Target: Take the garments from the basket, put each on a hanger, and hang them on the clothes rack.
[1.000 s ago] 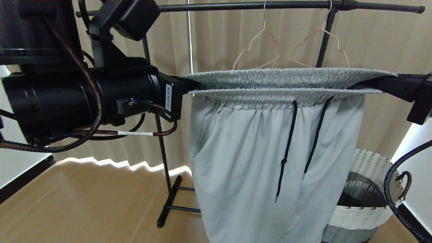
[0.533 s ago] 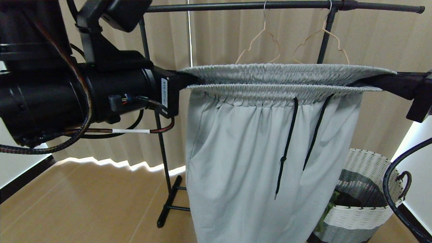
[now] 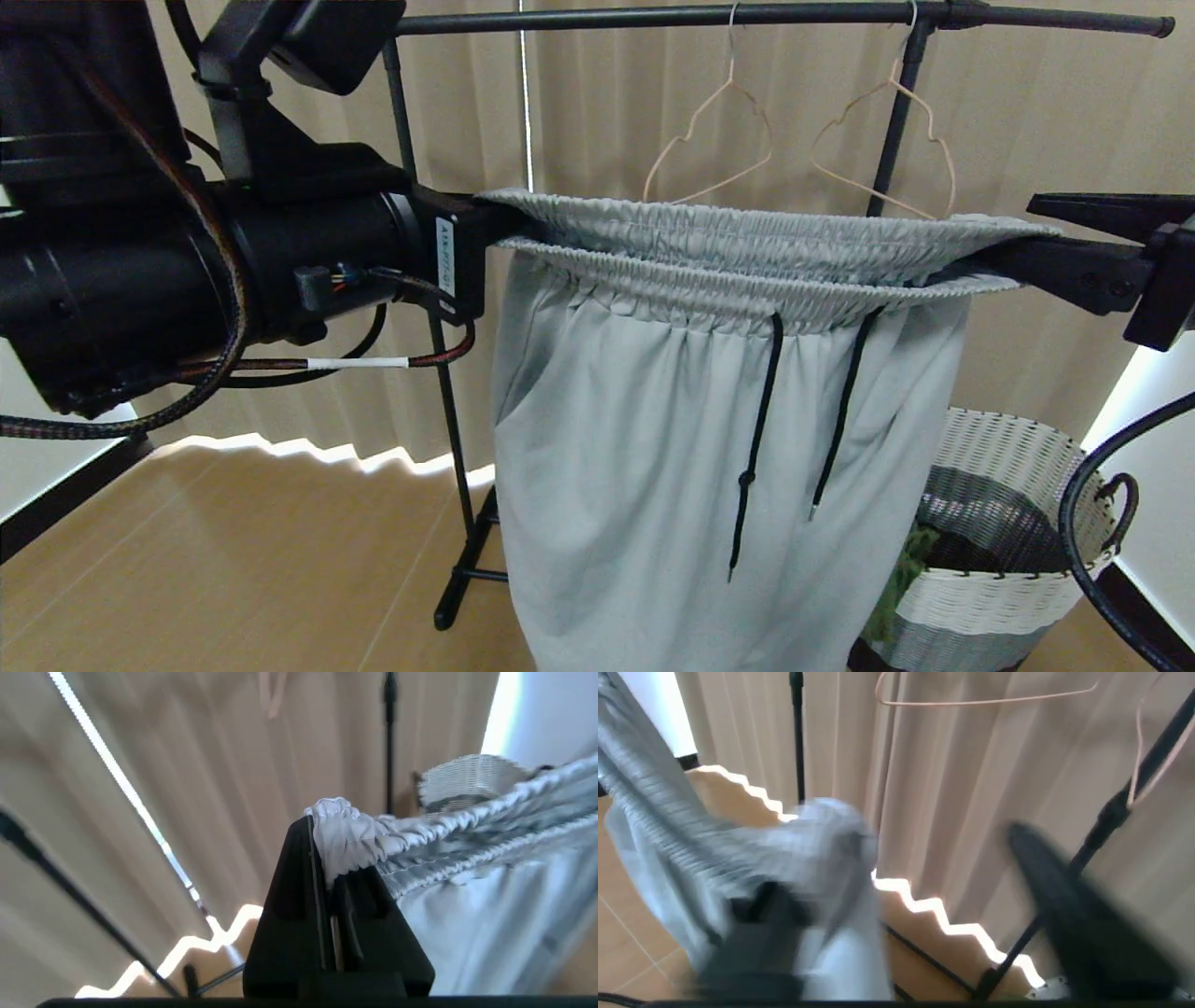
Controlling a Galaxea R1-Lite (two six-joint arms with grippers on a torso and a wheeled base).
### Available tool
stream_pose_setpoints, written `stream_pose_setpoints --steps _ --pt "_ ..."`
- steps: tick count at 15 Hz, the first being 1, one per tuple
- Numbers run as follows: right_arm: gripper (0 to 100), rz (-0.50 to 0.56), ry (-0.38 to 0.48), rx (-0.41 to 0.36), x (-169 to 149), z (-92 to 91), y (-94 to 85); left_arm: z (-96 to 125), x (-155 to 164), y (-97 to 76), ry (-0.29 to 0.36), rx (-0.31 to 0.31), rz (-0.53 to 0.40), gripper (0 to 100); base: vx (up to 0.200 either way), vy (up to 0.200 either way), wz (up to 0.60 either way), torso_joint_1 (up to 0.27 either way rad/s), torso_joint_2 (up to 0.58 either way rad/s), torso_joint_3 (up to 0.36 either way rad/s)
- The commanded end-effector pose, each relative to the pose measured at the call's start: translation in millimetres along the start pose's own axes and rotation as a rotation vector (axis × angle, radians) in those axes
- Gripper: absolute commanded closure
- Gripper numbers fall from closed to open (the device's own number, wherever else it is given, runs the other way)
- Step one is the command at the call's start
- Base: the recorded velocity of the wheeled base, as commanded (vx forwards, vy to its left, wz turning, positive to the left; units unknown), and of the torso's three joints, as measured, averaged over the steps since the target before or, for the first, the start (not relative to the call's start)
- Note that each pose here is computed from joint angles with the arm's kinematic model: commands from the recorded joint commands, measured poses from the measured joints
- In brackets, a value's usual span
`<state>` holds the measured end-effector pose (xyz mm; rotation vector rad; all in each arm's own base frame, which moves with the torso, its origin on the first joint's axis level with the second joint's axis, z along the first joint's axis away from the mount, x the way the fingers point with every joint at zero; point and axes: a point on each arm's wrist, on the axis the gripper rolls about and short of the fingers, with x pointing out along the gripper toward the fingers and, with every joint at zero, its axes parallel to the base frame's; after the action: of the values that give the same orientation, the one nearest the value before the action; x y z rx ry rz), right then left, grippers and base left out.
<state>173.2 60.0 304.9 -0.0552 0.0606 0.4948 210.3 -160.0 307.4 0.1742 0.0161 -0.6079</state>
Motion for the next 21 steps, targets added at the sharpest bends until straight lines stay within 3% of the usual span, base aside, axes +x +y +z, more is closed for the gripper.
stream_pose_setpoints --steps 1,3,5,16,19,21 --pt "0 0.026 -0.018 -0.001 -5 -1.4 5.0 -3 1 7.2 0.013 0.002 0.044 100 0.000 0.000 0.00 0.000 0.00 0.000" --pt "0 0.043 -0.042 0.000 -9 -3.3 6.6 -9 2 19.3 0.039 0.018 0.114 100 0.000 0.000 0.00 0.000 0.00 0.000" --pt "0 0.093 -0.072 -0.006 -17 -6.1 9.9 -20 2 33.8 0.074 0.073 0.180 100 0.000 0.000 0.00 0.000 0.00 0.000" --pt "0 0.141 -0.115 -0.023 -36 -5.1 13.6 -34 -5 49.6 0.096 0.081 0.263 100 0.000 0.000 0.00 0.000 0.00 0.000" --pt "0 -0.023 -0.060 -0.078 -38 -14.0 -3.2 -35 -27 49.8 0.088 0.080 0.279 100 0.000 0.000 0.00 0.000 0.00 0.000" --pt "0 -0.211 0.041 -0.141 -41 -30.2 -20.8 -36 -46 54.1 0.082 0.082 0.314 100 0.000 0.000 0.00 0.000 0.00 0.000"
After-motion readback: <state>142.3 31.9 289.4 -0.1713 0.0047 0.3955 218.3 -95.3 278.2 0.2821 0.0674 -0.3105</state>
